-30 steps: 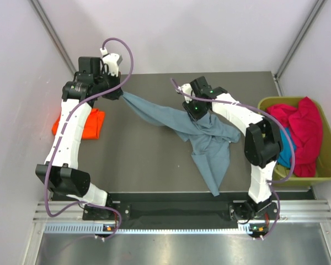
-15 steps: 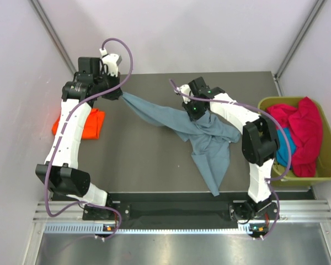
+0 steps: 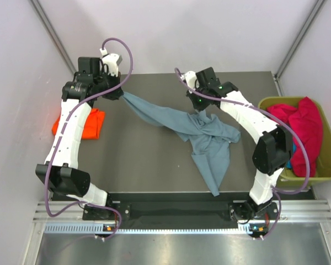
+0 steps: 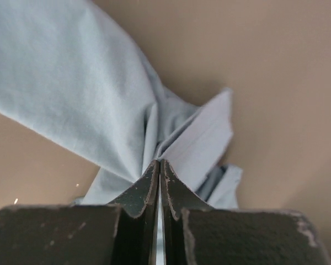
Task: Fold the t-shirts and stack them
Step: Flatten the tshirt out
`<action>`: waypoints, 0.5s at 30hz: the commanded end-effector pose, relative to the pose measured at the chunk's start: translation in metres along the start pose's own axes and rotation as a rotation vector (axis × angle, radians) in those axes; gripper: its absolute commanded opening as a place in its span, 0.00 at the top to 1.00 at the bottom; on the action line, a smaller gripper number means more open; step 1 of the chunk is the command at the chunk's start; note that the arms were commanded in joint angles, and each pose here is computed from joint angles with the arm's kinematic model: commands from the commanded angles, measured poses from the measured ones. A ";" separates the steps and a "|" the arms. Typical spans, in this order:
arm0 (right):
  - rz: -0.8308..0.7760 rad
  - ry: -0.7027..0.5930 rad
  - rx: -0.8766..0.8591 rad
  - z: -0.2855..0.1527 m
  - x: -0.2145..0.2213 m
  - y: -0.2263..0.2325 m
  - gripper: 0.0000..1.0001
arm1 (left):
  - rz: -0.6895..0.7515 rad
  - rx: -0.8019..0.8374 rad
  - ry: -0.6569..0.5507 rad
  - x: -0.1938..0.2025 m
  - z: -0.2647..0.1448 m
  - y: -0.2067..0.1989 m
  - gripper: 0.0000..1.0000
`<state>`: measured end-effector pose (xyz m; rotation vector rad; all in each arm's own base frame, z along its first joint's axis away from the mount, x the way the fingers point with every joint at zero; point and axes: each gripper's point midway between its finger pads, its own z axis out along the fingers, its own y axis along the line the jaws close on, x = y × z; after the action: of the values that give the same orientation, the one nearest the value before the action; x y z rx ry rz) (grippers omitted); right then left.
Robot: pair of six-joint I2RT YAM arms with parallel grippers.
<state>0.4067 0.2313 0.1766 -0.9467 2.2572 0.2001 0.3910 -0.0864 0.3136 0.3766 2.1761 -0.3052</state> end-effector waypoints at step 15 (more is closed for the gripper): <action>0.137 -0.733 0.575 -0.302 -0.148 -0.188 1.00 | 0.133 -0.234 -0.438 -0.148 -0.054 0.038 1.00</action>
<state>0.4890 0.0728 0.4434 -0.3877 1.7611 -0.0578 0.4390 -0.0701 0.3922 0.3388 1.9384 -0.1389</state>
